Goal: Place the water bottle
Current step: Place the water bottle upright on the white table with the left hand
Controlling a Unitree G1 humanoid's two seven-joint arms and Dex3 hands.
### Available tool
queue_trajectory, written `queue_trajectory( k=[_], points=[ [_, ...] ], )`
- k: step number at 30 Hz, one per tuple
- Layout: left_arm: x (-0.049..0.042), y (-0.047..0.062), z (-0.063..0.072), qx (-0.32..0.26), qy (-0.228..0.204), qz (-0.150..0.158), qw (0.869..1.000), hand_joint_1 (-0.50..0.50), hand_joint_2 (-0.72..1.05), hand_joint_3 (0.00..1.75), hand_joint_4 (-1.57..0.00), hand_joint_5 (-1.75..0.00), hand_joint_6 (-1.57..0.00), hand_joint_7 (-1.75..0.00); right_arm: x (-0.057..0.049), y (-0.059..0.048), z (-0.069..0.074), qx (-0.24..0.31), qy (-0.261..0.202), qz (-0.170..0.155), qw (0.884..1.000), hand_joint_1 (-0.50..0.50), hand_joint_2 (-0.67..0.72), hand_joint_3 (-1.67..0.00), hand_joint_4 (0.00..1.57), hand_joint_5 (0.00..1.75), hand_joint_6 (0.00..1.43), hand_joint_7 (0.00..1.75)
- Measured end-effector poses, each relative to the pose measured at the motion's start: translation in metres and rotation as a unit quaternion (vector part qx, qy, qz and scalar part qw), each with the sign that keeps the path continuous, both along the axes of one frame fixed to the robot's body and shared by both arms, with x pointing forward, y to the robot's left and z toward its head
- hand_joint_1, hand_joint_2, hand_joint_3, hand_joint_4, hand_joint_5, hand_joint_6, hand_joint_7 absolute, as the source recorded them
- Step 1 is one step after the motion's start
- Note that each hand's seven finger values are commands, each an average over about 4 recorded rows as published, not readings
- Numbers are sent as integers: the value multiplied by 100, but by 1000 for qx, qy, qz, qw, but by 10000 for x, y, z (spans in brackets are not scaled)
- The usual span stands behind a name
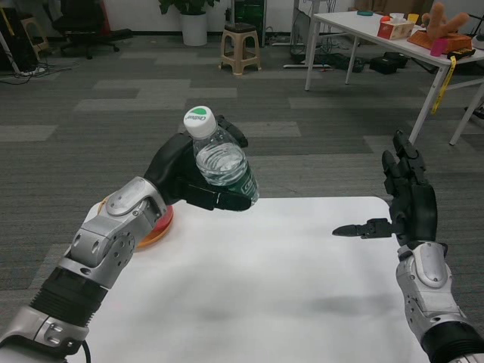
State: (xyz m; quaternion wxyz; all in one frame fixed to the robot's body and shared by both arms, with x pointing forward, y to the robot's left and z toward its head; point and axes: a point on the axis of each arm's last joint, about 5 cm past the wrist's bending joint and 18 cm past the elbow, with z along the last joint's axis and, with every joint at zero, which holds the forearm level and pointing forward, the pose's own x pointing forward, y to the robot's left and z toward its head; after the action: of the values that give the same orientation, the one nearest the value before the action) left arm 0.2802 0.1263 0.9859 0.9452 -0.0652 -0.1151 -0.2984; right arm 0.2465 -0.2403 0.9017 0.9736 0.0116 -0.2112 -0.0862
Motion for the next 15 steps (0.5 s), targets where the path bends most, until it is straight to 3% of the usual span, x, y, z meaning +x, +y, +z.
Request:
queue_trajectory(
  k=[11,15],
  points=[
    [4,6,-13,57,-16,23,998,50,69,44,-52,-175,-94,-154,0,0,1,0,0,0,1000,-17,9,-8,0,0,0,7],
    [39,15,-159,90,11,34,995,50,69,44,-52,-175,-94,-154,-2,-1,-2,0,0,0,1000,-17,9,-8,0,0,0,7]
  ],
)
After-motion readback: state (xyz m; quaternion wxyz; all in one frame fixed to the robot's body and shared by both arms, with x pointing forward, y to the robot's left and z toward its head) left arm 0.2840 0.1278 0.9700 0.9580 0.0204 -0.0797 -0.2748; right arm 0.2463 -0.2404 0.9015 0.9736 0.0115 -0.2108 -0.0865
